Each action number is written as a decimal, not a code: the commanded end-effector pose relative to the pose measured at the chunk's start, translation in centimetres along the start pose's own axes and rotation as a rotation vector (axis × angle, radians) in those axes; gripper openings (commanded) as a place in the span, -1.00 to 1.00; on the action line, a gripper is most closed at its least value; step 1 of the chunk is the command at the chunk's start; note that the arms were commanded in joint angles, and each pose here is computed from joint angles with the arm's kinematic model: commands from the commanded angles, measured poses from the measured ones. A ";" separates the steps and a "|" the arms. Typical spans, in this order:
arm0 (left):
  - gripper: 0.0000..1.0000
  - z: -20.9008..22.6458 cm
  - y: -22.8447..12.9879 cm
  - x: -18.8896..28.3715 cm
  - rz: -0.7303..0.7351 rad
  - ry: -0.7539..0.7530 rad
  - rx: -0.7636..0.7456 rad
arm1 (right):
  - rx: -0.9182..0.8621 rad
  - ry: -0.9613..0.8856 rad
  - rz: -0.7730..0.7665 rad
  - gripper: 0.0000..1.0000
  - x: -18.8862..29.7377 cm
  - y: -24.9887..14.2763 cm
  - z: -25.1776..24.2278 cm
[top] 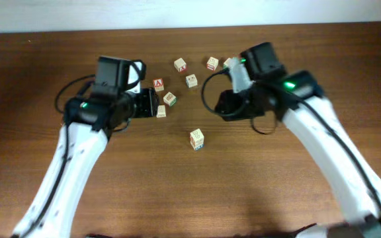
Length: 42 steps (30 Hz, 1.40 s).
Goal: Rotate 3 blocks
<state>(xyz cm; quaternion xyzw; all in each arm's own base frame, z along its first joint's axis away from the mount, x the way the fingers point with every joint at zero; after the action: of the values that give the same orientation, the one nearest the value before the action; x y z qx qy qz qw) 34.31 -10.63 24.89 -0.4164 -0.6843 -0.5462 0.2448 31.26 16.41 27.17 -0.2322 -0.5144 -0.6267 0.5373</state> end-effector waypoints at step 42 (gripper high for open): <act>0.99 0.2 0.2 2.2 -0.038 0.038 -0.014 | -0.028 -0.425 -1.262 0.97 4.0 -15.0 -15.6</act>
<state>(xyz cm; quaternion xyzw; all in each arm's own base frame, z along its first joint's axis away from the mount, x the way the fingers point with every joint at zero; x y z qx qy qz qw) 33.26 -9.85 26.19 -0.3992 -0.6838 -0.5578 0.2489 20.48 -0.77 19.75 -0.0144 -0.6373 -0.7692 -0.0445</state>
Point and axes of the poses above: each gripper's point midway between its finger pads, its own x axis back along the fingers, its own z axis along the line the jaws close on, y = z × x, the point moved 4 cm from there along x, back along the fingers
